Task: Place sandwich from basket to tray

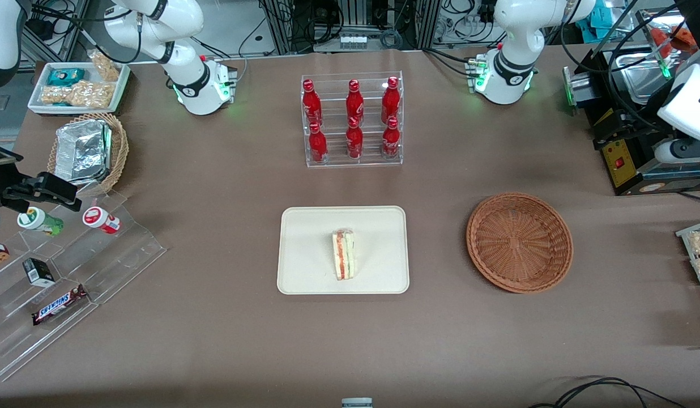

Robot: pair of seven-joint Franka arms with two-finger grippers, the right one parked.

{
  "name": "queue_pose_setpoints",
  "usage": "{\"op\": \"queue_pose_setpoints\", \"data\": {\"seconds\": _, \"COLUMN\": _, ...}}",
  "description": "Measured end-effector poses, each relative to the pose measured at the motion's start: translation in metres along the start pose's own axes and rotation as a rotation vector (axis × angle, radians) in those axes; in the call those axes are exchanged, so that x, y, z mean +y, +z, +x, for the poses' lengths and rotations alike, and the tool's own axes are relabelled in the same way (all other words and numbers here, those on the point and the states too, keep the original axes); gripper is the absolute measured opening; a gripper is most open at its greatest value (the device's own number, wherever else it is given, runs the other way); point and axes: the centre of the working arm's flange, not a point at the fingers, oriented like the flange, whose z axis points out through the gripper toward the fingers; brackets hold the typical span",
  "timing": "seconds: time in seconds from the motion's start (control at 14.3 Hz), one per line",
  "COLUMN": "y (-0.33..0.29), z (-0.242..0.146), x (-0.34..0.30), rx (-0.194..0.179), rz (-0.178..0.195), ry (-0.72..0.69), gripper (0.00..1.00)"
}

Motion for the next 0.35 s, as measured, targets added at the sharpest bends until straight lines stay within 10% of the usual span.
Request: {"op": "queue_pose_setpoints", "data": {"seconds": 0.35, "y": -0.0005, "z": 0.0002, "x": 0.0006, "rx": 0.003, "rz": -0.002, "ry": 0.001, "gripper": 1.00}}
